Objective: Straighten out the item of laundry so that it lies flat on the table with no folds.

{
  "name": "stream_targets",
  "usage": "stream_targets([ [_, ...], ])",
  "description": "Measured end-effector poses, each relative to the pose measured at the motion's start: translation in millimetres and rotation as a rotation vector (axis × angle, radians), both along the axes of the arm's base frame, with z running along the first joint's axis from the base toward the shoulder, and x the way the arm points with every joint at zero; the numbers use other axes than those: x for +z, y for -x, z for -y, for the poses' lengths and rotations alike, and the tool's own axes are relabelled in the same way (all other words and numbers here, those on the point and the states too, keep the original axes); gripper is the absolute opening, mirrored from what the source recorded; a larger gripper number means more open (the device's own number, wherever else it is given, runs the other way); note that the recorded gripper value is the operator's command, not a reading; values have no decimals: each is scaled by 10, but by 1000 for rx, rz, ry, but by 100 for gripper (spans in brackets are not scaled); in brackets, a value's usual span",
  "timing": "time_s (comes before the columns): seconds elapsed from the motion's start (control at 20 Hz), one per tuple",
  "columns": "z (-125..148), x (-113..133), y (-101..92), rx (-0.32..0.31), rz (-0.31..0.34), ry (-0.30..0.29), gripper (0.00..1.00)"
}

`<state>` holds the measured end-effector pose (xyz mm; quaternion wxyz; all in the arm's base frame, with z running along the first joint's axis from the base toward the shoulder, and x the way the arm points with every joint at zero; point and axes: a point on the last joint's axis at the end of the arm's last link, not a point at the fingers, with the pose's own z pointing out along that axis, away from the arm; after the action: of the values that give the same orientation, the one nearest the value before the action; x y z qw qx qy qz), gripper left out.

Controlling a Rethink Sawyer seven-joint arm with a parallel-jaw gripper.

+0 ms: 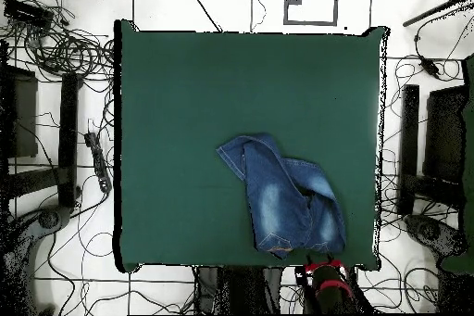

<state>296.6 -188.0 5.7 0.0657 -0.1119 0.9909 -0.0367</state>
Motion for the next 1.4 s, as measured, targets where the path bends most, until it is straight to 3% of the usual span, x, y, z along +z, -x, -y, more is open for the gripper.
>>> stream_targets([
  [0.35,-14,17,-35,12,4,7,100],
  [0.8,-79,169,-244,81,24,48,100],
  [1.4,-73,283,-381,101,-24,35,100],
])
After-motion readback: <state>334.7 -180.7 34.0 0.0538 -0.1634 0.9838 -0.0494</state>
